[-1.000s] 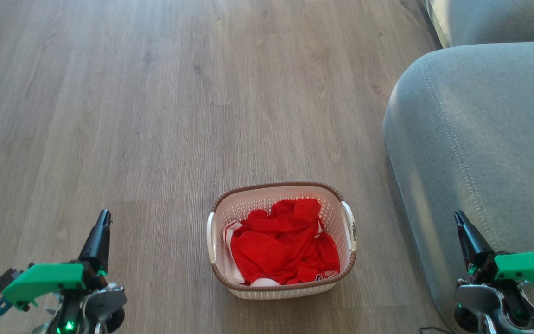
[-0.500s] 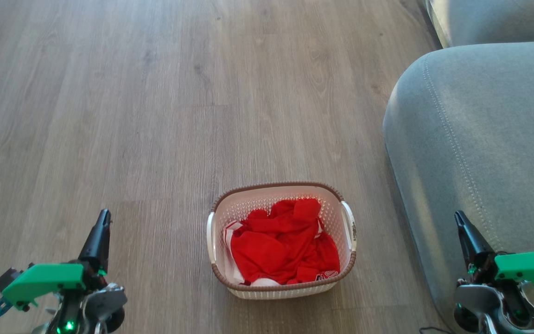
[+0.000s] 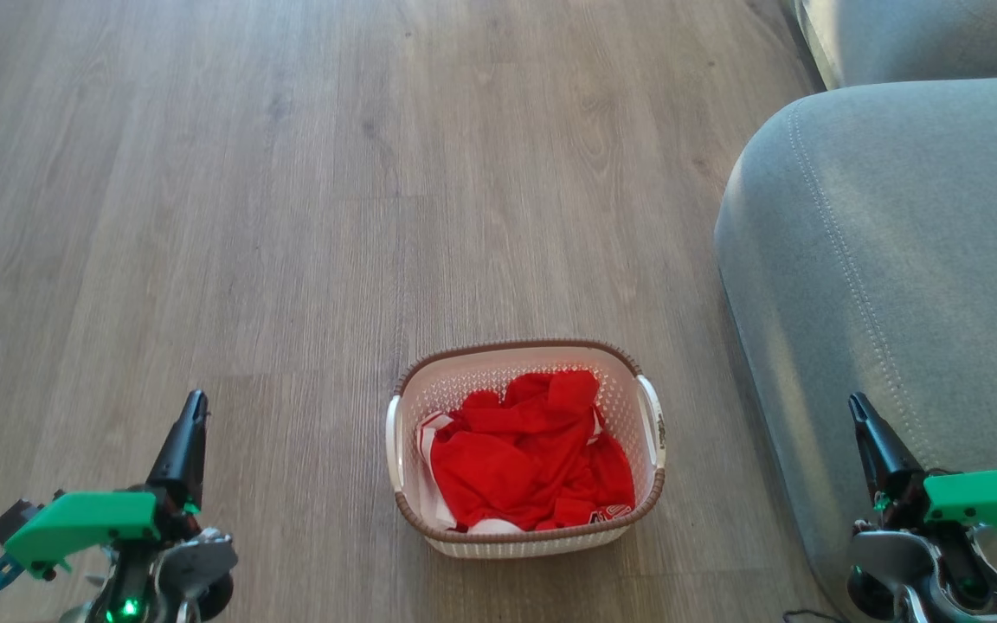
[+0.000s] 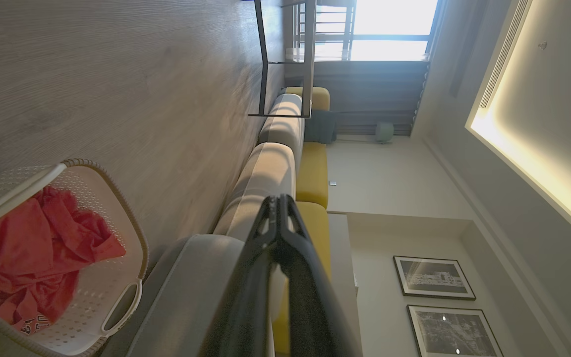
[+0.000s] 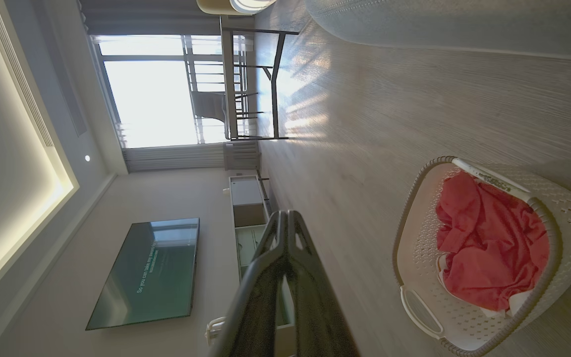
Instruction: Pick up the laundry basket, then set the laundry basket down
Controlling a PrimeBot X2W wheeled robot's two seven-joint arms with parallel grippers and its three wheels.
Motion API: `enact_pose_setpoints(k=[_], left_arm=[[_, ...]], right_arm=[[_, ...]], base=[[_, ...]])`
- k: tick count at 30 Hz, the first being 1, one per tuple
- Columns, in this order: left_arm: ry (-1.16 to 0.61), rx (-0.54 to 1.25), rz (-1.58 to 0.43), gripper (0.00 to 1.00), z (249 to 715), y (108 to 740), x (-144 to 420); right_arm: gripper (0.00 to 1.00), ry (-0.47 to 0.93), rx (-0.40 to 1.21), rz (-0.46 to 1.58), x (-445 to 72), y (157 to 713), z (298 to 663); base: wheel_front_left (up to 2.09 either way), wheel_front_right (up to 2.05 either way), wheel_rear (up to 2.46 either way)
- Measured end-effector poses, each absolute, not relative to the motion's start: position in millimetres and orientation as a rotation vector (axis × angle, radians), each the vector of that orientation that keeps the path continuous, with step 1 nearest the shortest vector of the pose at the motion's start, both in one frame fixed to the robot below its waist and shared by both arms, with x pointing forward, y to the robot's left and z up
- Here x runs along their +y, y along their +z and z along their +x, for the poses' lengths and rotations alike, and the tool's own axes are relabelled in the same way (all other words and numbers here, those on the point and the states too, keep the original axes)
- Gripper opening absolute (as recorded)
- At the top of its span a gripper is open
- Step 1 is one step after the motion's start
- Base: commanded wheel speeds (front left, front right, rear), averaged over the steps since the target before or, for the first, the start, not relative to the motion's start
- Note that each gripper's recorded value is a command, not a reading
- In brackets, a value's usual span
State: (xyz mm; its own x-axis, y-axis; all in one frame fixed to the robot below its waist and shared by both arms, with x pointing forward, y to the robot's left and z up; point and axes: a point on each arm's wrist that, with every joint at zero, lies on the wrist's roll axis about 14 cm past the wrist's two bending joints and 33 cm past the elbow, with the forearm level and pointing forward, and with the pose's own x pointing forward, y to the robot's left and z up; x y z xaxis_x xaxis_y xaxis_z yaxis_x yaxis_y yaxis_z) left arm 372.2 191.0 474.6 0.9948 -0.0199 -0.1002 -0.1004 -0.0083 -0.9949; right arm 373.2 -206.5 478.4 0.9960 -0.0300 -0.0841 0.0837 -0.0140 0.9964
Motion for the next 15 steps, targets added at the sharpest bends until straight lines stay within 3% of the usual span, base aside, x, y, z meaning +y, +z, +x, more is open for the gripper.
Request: enact_pose_setpoints(k=[15], left_arm=[[0.062,0.096,-1.58,0.0,372.2,474.6,190.6]], right_arm=[[0.0,-0.09,0.042,1.582,-206.6,478.4,373.2]], base=[[0.0,0.0,0.0]])
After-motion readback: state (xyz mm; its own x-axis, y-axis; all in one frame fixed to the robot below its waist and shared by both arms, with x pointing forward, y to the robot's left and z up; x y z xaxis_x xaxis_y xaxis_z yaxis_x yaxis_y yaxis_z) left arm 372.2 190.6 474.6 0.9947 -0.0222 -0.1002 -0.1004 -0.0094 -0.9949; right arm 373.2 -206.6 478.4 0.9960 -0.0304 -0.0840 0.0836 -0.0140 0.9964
